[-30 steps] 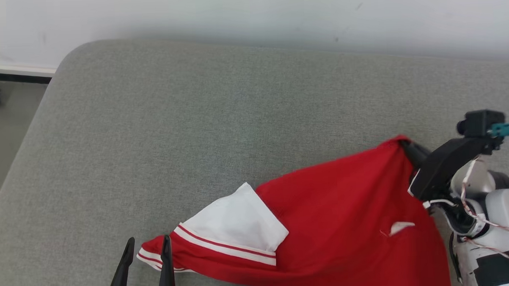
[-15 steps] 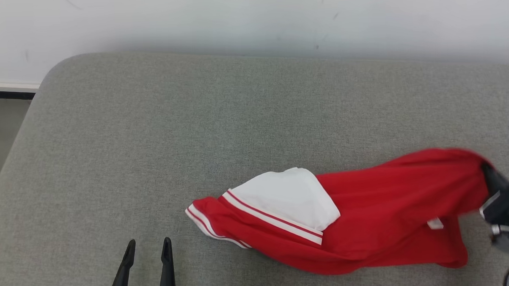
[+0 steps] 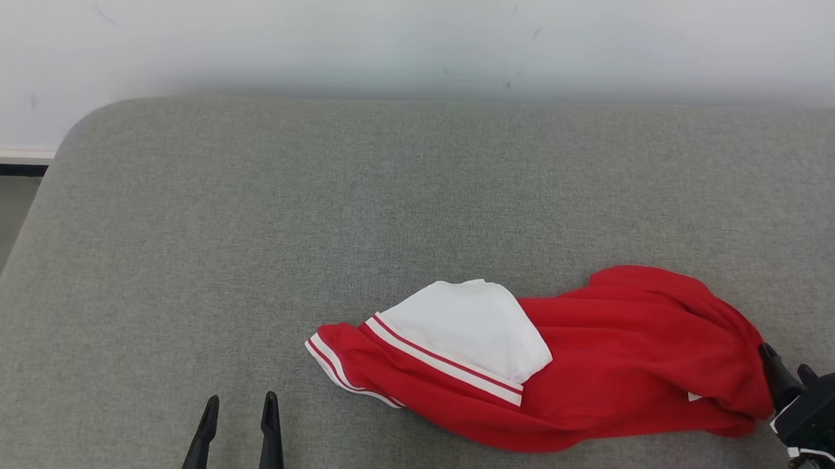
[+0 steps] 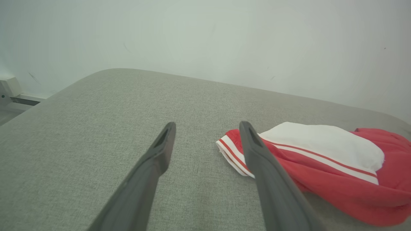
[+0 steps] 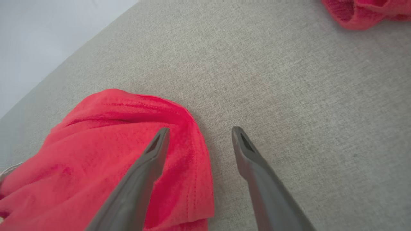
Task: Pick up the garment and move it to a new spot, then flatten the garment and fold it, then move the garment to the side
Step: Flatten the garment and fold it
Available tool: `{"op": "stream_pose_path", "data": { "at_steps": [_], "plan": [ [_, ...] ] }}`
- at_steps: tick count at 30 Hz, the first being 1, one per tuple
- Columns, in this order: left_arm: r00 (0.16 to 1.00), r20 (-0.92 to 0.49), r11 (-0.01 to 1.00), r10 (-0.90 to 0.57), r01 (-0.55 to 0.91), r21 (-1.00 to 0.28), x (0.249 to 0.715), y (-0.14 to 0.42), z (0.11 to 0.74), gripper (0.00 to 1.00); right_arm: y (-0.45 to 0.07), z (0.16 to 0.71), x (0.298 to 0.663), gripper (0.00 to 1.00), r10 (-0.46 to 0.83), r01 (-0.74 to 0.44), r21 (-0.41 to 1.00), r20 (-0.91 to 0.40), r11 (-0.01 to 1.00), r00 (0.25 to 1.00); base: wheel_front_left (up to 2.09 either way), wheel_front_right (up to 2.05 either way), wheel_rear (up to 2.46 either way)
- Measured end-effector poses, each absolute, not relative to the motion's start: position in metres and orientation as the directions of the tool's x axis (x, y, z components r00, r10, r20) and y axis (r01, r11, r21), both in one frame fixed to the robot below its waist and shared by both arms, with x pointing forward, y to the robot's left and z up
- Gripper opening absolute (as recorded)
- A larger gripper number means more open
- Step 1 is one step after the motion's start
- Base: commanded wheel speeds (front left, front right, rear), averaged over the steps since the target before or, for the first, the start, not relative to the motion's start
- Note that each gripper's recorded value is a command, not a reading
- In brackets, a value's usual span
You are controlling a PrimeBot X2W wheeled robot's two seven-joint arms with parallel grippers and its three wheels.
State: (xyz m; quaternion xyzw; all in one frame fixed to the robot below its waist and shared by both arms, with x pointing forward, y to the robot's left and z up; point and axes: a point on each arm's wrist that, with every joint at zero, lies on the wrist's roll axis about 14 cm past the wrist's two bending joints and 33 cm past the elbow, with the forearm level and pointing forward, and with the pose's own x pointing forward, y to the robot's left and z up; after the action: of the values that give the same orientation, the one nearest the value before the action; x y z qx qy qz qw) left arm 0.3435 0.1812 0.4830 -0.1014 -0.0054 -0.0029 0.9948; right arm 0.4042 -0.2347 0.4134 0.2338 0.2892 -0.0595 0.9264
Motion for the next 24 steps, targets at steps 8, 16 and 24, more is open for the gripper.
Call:
{"op": "stream_pose_path", "data": {
  "at_steps": [8, 16, 24],
  "plan": [
    [1.000, 0.028, 0.980, 0.007, -0.002, -0.200, 0.336, 0.186, 0.488, 1.00, -0.220, 0.447, 0.407, 1.00, 0.037, 0.148, 0.410, -0.411, 0.900, 0.911, 0.00, 0.00, 0.00],
    [0.999, 0.044, 0.980, 0.029, -0.020, -0.198, 0.328, 0.192, 0.493, 1.00, -0.192, 0.467, 0.383, 1.00, 0.067, 0.016, 0.299, -0.263, 0.954, 0.963, 0.00, 0.00, 0.00],
    [0.998, 0.053, 0.980, 0.031, -0.020, -0.200, 0.326, 0.193, 0.495, 1.00, -0.165, 0.449, 0.349, 1.00, 0.130, -0.067, 0.229, -0.270, 0.971, 0.954, 0.00, 0.00, 0.00]
  ]
}}
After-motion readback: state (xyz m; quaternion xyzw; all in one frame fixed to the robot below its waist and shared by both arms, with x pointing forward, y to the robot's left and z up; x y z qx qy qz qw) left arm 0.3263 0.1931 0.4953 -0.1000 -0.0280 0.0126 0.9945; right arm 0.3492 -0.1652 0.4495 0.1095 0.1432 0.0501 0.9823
